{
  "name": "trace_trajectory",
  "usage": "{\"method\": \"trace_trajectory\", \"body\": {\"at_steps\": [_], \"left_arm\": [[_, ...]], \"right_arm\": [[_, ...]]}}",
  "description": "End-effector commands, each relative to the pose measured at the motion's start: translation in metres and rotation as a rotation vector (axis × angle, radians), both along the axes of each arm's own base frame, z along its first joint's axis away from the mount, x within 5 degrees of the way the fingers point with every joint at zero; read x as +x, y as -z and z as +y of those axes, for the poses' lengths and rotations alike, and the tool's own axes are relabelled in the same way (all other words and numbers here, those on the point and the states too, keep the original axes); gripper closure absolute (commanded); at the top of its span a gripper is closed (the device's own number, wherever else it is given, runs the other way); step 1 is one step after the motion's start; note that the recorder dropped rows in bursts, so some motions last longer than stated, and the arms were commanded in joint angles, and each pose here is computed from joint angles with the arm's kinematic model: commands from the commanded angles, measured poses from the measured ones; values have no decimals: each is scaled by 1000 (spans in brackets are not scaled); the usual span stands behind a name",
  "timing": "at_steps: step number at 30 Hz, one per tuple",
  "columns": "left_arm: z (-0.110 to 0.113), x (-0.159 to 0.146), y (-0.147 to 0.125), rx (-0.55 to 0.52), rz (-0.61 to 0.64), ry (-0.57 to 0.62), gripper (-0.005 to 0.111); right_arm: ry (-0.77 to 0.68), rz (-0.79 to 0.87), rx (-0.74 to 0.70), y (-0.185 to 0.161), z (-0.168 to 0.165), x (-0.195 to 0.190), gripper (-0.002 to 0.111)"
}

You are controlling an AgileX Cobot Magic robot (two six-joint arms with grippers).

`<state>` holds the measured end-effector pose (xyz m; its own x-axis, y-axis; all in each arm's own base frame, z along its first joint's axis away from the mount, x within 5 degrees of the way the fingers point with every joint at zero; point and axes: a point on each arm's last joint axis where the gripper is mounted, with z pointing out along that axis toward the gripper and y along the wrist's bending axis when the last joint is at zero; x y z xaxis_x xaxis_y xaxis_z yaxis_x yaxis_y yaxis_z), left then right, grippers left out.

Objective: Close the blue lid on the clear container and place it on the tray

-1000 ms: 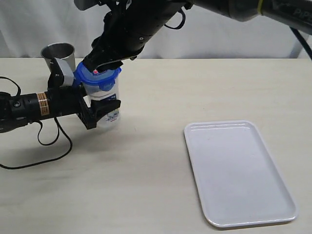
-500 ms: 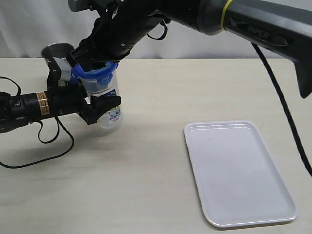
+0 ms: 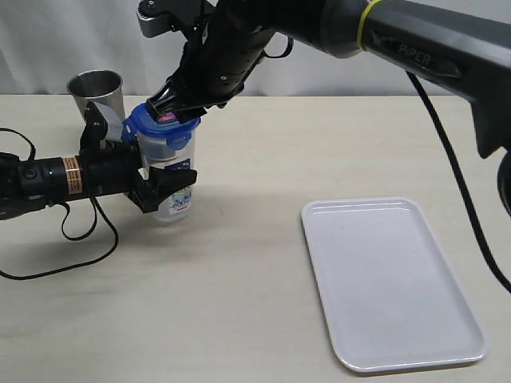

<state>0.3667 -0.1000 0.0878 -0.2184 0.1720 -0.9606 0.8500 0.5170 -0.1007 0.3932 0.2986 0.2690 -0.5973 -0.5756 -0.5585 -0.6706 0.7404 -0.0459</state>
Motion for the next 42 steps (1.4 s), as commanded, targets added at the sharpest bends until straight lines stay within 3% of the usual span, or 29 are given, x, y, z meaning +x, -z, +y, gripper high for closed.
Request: {"method": "trace_trajectory", "body": {"at_steps": [1, 12, 20, 27, 31, 42], "left_arm": [[-3, 1, -15, -97, -47, 6, 107], [-3, 1, -15, -73, -91, 15, 107], [1, 4, -7, 19, -78, -17, 107], [1, 4, -6, 40, -91, -18, 107], [1, 4, -6, 42, -92, -18, 107], [1, 3, -6, 48, -94, -7, 107]], "right_arm": [[50, 80, -94, 30, -17, 14, 64], [71, 81, -94, 28, -34, 24, 64], [65, -4, -37, -7, -28, 28, 64], [16, -28, 143, -67, -19, 19, 64], [-141, 56, 276, -81, -3, 1, 64], [-127, 21, -64, -21, 40, -11, 64]]}}
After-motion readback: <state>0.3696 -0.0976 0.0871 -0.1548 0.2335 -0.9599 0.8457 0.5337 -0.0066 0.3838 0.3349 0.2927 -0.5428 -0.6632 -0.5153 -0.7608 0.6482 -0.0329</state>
